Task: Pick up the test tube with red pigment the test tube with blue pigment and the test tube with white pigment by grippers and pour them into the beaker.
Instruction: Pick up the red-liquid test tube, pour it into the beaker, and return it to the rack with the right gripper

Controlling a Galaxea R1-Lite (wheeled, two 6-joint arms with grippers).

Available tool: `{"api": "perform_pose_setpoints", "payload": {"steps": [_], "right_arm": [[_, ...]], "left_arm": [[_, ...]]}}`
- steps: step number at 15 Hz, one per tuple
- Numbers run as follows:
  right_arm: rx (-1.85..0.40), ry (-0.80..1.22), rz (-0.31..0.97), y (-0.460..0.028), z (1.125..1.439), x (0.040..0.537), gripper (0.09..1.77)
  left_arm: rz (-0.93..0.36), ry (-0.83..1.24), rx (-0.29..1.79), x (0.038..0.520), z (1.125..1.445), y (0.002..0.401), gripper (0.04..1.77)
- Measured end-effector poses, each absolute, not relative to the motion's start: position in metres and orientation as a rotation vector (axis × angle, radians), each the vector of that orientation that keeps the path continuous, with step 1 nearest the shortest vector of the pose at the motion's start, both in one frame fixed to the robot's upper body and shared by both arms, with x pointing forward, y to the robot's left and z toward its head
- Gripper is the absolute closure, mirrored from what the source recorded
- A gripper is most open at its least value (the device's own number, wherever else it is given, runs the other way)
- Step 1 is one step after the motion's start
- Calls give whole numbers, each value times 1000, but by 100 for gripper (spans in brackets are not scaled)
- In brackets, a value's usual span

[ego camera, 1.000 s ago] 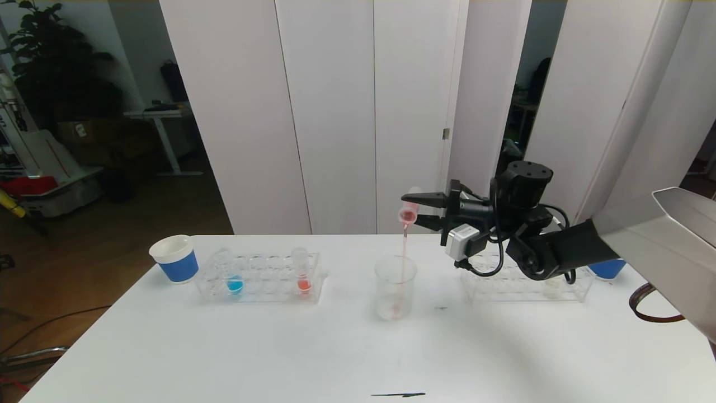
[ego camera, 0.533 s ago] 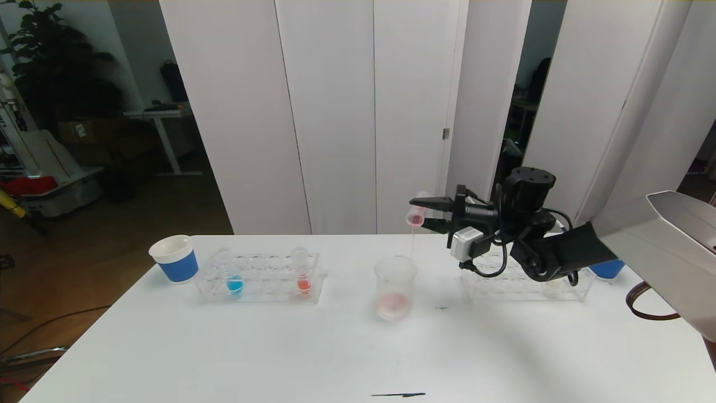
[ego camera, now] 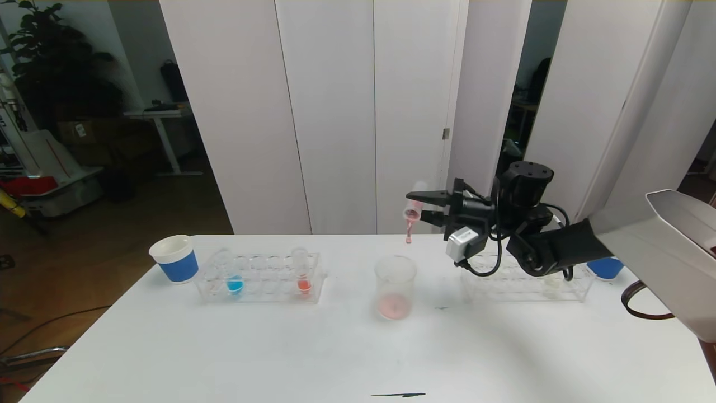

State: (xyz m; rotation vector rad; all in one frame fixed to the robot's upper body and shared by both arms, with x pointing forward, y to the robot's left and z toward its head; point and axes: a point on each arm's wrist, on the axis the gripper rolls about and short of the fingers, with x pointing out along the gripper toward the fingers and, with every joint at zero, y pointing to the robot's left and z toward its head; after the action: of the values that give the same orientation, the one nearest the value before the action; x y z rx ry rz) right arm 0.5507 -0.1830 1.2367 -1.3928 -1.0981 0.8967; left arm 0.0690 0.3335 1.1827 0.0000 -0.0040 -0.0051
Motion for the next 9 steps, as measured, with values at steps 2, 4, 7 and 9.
{"api": "perform_pose_setpoints", "payload": {"steps": [2,4,7,9], "right_arm": [[-1410,-1116,884,-182,1238,552,128],[-1413,-1120,884,-181,1237,552,128],[-1433,-1135,870,-181,1237,553,128],[-1452,-1147,855,-182,1239,555,128]], "left_arm": [[-6,-4,0,69,1183,334,6],[-5,-4,0,69,1183,334,6],[-6,-4,0,69,1183,334,6],[-5,-4,0,69,1183,334,6]]}}
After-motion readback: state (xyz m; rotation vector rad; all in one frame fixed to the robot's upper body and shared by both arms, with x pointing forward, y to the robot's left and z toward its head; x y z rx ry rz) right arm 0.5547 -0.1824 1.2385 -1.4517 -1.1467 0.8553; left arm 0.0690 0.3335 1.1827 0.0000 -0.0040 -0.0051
